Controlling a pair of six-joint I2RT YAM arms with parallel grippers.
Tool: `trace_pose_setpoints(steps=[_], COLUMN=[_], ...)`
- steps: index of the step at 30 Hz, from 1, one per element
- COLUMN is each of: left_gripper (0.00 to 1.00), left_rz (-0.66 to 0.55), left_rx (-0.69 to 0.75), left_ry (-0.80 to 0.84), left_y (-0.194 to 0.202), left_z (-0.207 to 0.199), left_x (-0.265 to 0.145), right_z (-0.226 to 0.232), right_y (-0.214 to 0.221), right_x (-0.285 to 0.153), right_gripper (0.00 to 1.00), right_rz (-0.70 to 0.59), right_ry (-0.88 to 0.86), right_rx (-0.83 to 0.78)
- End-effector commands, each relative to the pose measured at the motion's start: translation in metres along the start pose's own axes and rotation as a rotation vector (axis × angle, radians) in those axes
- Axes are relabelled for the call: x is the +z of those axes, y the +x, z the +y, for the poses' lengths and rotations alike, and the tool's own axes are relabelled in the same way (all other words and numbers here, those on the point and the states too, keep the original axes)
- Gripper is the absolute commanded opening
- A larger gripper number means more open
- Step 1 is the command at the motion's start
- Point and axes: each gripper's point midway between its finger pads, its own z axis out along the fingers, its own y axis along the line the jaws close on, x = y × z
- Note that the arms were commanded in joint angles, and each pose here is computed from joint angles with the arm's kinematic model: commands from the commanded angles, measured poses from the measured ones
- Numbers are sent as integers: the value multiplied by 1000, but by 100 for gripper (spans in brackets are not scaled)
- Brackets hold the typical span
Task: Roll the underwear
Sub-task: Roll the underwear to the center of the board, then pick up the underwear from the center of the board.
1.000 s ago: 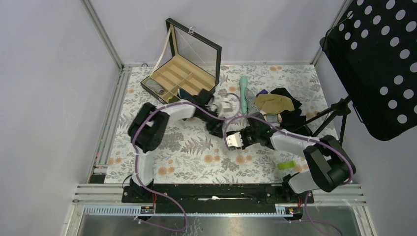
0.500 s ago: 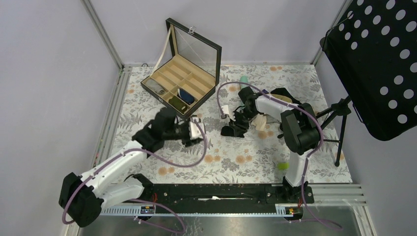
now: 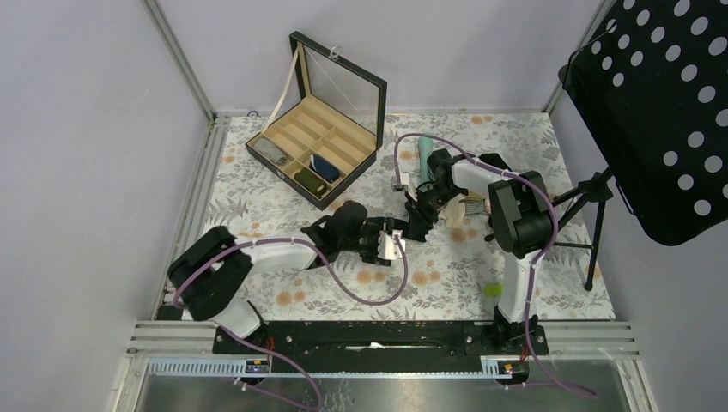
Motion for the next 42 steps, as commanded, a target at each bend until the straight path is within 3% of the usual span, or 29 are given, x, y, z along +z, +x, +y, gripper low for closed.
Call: trace_pose_setpoints(steps=[1, 8, 17, 20, 22, 25, 27, 28, 29, 32, 36, 42], left_gripper=[66, 65, 62, 52, 35, 10, 0, 0, 0, 0, 0, 0], left_rz=[-111, -101, 51, 55, 60, 66, 74, 72, 70, 64, 54, 48], left_rx=[90, 142, 183, 175, 165, 149, 127, 113, 93, 49, 3, -6], left_ry=[-137, -40, -67, -45, 5, 68, 103, 116, 139, 160, 143, 66], left_y=[-36, -26, 25, 28, 28, 28, 27, 25, 23, 17, 9, 15], left_z=[52, 44, 49, 46, 38, 27, 21, 20, 16, 20, 47, 110], left_x=[20, 47, 89, 93, 93, 88, 81, 76, 69, 47, 9, -47], right_z=[25, 24, 26, 28, 29, 31, 33, 34, 38, 58, 61, 65], right_y=[75, 75, 74, 73, 72, 63, 47, 34, 19, -18, -58, -64], right_x=[18, 17, 15, 15, 14, 9, -3, -14, -27, -73, -135, -175], right_gripper=[15, 15, 16, 16, 19, 31, 48, 68, 95, 99, 100, 100], right_rz=[224, 210, 190, 182, 176, 161, 138, 115, 81, 9, -138, -175], right_ry=[-78, -75, -70, -70, -72, -67, -72, -76, -83, -107, 23, 246], right_rx=[221, 224, 217, 206, 201, 188, 186, 180, 161, 154, 137, 158])
